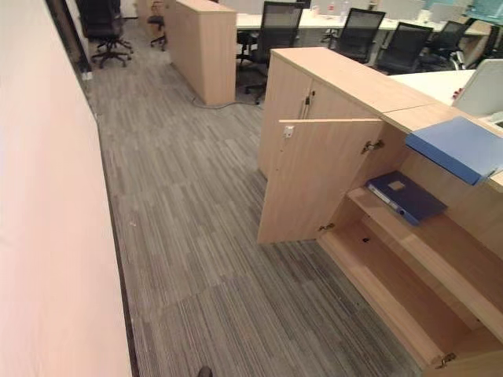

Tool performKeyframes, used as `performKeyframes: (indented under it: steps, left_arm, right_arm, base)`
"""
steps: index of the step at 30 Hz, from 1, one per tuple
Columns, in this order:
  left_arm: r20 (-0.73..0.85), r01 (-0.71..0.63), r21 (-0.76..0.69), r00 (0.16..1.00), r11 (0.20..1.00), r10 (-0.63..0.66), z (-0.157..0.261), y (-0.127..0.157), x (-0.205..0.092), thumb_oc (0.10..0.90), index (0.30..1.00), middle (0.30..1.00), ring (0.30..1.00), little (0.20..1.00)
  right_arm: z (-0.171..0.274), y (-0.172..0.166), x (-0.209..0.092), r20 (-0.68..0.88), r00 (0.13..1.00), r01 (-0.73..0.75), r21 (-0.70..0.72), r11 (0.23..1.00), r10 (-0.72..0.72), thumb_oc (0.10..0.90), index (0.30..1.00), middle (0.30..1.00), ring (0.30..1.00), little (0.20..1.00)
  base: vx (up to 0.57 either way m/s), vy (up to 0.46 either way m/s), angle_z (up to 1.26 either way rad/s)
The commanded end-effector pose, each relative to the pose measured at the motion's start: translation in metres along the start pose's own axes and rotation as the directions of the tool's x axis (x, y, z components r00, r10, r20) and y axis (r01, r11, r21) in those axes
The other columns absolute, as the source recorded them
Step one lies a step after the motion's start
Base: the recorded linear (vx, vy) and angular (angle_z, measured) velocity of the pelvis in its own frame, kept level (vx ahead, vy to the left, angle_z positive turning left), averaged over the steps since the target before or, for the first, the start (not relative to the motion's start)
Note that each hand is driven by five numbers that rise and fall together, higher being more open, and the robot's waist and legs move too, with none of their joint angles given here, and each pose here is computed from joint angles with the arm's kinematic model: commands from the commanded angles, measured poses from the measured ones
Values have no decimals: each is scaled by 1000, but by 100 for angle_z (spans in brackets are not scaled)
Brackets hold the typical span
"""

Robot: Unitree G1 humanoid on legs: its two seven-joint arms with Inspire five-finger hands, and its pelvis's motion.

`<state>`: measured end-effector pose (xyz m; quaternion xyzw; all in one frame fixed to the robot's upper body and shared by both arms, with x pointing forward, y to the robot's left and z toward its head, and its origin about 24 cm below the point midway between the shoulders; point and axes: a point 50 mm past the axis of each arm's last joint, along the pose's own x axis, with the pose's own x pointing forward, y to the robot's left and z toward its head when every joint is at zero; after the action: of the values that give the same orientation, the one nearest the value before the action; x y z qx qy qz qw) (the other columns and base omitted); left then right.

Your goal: Put the empty folder in the office cabinet

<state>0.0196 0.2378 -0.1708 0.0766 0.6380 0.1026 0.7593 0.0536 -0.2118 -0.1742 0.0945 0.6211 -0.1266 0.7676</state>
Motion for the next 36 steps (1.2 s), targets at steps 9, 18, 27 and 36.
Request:
performKeyframes:
  steps: [9,18,27,36]
  left_arm:
    - [-46,2,17,999,1000,-1,-16,5,-2,800,900,900,900,900]
    - [10,-16,41,1000,999,16,1,12,0,800,900,900,900,900]
    - [136,-29,57,991,998,21,45,7,3,800,900,900,900,900]
    - [347,-19,130,938,991,-27,90,-3,-5,800,900,900,900,900]
  right_arm:
    - [74,24,-2,219,971,-80,-82,993,96,800,900,900,900,900]
    - [50,19,0,163,983,-81,-35,996,86,800,900,900,900,900]
    - [29,-6,-1,109,994,14,68,998,-21,800,900,900,900,900]
    - [42,-19,-3,139,989,50,20,999,-52,800,900,900,900,900]
  base:
    - [149,132,-60]
    - [260,-151,-36]
    - [364,-270,0]
    - [214,-121,-97]
